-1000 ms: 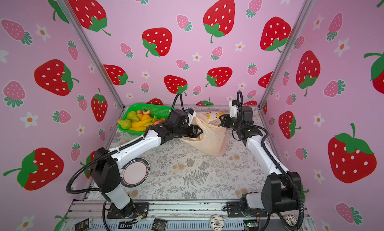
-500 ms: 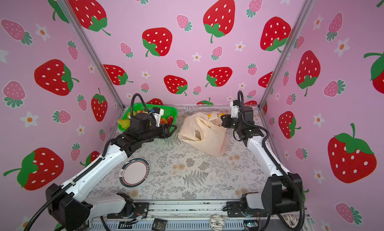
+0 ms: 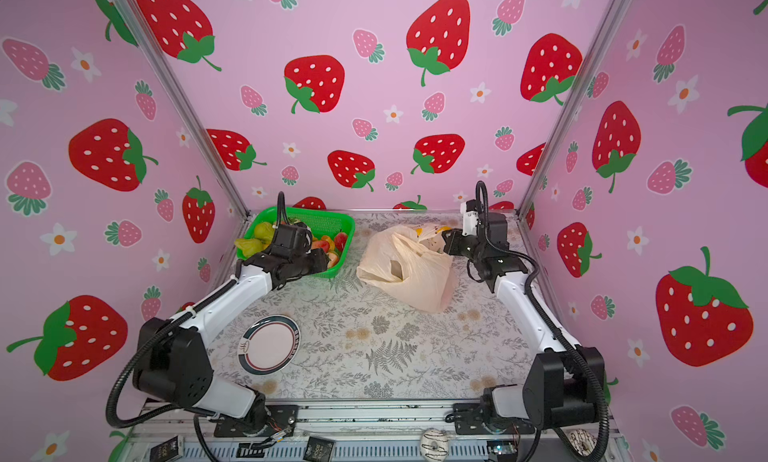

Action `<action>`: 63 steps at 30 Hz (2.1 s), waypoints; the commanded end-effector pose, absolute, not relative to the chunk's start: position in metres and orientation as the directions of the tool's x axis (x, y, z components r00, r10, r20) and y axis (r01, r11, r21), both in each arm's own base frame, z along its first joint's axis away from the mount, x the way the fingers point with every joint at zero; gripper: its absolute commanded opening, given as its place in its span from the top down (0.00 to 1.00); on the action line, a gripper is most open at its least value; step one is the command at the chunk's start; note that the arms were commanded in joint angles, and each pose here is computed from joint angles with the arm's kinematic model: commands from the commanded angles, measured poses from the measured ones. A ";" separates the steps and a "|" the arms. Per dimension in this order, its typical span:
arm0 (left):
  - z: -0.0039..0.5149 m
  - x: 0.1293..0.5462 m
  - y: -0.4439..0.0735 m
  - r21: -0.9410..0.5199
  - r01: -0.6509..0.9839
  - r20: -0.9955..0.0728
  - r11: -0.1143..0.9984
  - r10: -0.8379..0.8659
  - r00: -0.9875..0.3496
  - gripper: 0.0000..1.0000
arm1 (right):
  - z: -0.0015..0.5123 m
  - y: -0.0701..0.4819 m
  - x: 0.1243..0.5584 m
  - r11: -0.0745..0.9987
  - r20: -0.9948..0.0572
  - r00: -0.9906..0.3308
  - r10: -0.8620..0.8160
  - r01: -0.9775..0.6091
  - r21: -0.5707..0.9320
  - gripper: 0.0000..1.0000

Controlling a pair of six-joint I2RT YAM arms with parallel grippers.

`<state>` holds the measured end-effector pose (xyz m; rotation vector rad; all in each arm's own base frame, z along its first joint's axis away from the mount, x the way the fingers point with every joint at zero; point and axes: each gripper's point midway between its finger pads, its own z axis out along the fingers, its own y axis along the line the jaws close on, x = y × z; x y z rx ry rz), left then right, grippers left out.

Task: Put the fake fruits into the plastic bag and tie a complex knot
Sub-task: 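Move the left gripper back over the green basket, then close the left gripper on the pink peach with green leaves, then carry the peach with the left gripper to the bag opening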

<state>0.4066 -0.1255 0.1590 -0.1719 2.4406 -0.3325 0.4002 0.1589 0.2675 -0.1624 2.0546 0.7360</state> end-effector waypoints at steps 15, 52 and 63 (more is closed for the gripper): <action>0.141 0.456 -0.130 -0.242 -0.045 -0.612 0.969 -0.188 -0.769 0.83 | 0.261 0.159 0.403 0.805 -0.804 -0.575 0.151 -0.400 0.437 0.93; 0.328 0.305 -0.243 -0.429 0.503 -0.846 0.751 -0.139 -0.514 1.00 | 0.266 0.160 0.399 0.796 -0.803 -0.573 0.163 -0.405 0.450 0.93; 0.291 0.310 -0.321 -0.361 0.580 -0.828 0.730 0.035 -0.560 1.00 | 0.274 0.159 0.394 0.792 -0.806 -0.568 0.168 -0.409 0.453 0.92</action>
